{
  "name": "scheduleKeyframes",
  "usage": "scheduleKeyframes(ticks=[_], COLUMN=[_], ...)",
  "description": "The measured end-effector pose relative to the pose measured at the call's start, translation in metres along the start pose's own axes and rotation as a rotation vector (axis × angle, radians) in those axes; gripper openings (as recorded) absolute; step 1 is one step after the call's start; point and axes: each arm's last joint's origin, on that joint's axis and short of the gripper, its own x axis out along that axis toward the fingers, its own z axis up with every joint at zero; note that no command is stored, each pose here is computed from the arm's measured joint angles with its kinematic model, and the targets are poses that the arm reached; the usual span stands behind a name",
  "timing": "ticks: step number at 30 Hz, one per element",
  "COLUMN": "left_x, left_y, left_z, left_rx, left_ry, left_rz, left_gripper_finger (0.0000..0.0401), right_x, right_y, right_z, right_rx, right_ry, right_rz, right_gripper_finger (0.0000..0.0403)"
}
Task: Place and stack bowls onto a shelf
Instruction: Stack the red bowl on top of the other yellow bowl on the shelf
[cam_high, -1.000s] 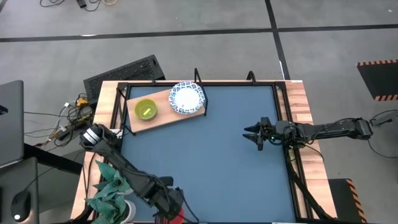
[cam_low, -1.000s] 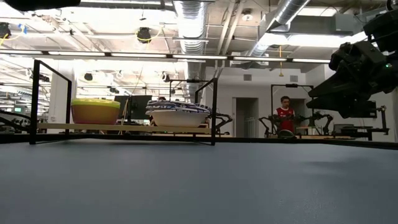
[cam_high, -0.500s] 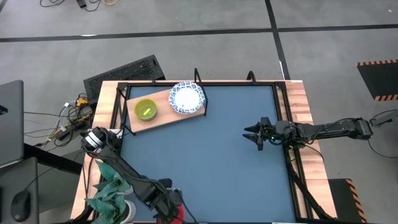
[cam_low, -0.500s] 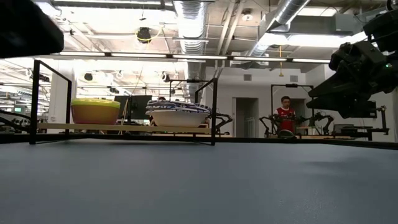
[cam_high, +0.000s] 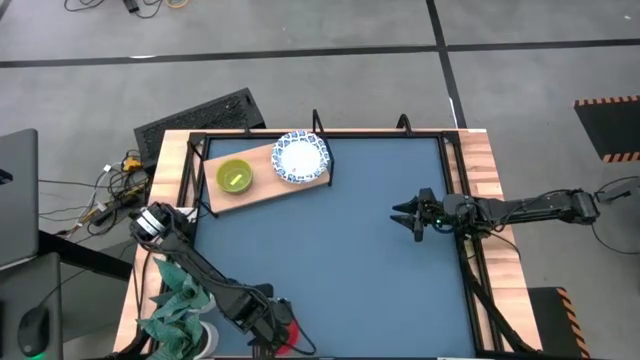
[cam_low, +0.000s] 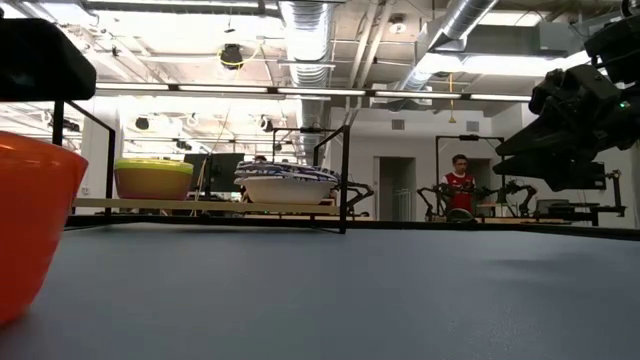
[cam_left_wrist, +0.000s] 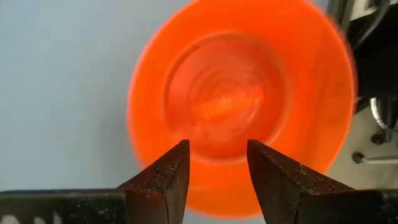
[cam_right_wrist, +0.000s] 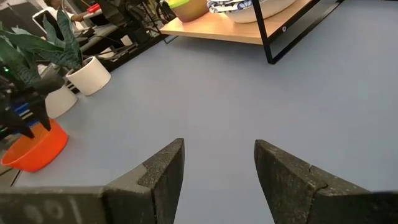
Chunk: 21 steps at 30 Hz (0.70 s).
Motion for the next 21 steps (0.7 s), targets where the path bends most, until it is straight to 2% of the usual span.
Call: scheduleKeyframes(ticks=[5,10,15,18,21], left_x=[-0.013,-0.034,-0.037,-0.026,-0.012], left_y=[0.005,0.009,0.014,0.020,0.024], left_z=[-0.002,-0.002,-0.005,-0.008,-0.008], left_rx=[-0.001,-0.032,-0.033,-0.006,-0.014], left_ry=[0.019,-0.064,-0.086,-0.080,-0.077], left_rz=[0.041,0.102,0.183,0.178,0.098], left_gripper_finger=[0.0144,0.0144,0.0144,0.0144,0.0144], right_x=[0.000,0.000,0.000,0.000,0.000], right_y=[0.000,0.000,0.000,0.000,0.000], right_z=[0.000,0.000,0.000,0.000,0.000], right_rx=[0.000,0.000,-0.001,0.000,0.000], right_ry=[0.000,0.000,0.000,0.000,0.000], right_rz=[0.000,0.000,0.000,0.000,0.000], right_gripper_finger=[0.0220,0.0220,0.0220,0.0220,0.0220])
